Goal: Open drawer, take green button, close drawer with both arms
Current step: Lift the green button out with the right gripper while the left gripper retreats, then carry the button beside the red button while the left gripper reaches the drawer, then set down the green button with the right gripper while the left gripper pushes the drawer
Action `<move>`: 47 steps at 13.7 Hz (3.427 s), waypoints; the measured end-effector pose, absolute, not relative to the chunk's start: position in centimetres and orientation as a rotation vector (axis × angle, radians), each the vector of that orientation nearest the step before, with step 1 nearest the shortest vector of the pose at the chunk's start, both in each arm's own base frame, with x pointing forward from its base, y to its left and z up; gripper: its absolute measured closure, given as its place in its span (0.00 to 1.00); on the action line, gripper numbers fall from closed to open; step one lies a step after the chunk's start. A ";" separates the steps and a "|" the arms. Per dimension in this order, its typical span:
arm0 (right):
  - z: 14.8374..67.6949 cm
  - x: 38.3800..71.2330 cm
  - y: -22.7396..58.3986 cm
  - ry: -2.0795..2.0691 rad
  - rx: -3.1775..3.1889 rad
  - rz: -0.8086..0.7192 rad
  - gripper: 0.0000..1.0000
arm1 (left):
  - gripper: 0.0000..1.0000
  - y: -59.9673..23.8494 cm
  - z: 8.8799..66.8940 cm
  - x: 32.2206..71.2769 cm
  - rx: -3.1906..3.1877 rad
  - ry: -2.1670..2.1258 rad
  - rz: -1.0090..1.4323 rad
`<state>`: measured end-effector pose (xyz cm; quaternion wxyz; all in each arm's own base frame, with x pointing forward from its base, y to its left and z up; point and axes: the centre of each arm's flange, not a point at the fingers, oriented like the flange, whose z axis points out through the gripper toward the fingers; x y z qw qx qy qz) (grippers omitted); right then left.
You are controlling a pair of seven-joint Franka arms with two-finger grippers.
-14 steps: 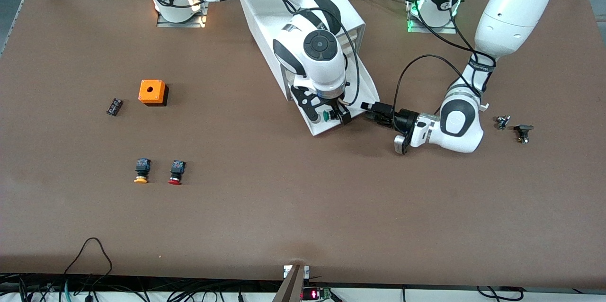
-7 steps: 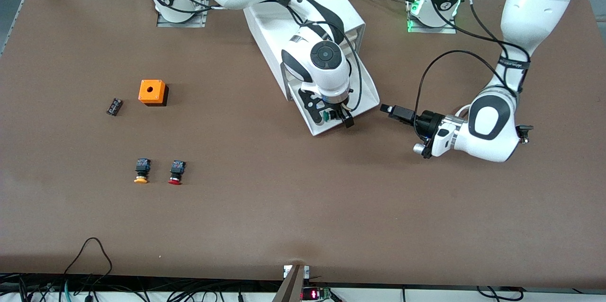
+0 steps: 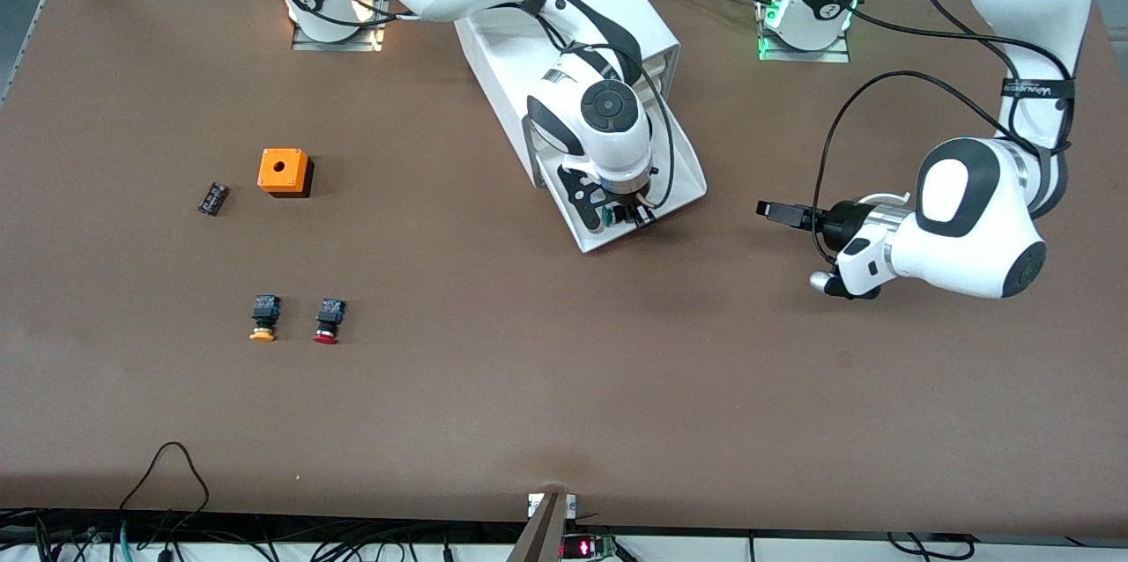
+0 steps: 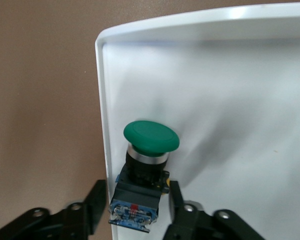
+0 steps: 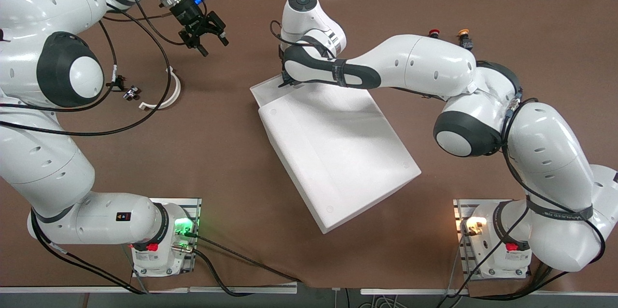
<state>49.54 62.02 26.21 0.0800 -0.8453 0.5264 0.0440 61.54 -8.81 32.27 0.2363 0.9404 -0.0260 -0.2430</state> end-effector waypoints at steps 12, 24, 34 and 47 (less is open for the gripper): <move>35.7 55.5 57.3 1.429 -2.596 0.078 0.59 | 0.00 -6.1 45.3 68.2 3.054 -0.176 -0.219; 41.3 68.9 32.0 0.318 -3.030 0.182 0.59 | 0.00 -20.2 32.3 66.3 3.069 0.564 -0.267; 27.6 71.8 20.5 0.012 -3.034 0.227 0.59 | 0.00 -32.2 23.3 57.5 3.093 0.660 -0.138; 19.4 69.3 21.0 -0.066 -3.061 0.219 0.59 | 0.00 -38.0 22.7 49.7 3.091 0.605 -0.258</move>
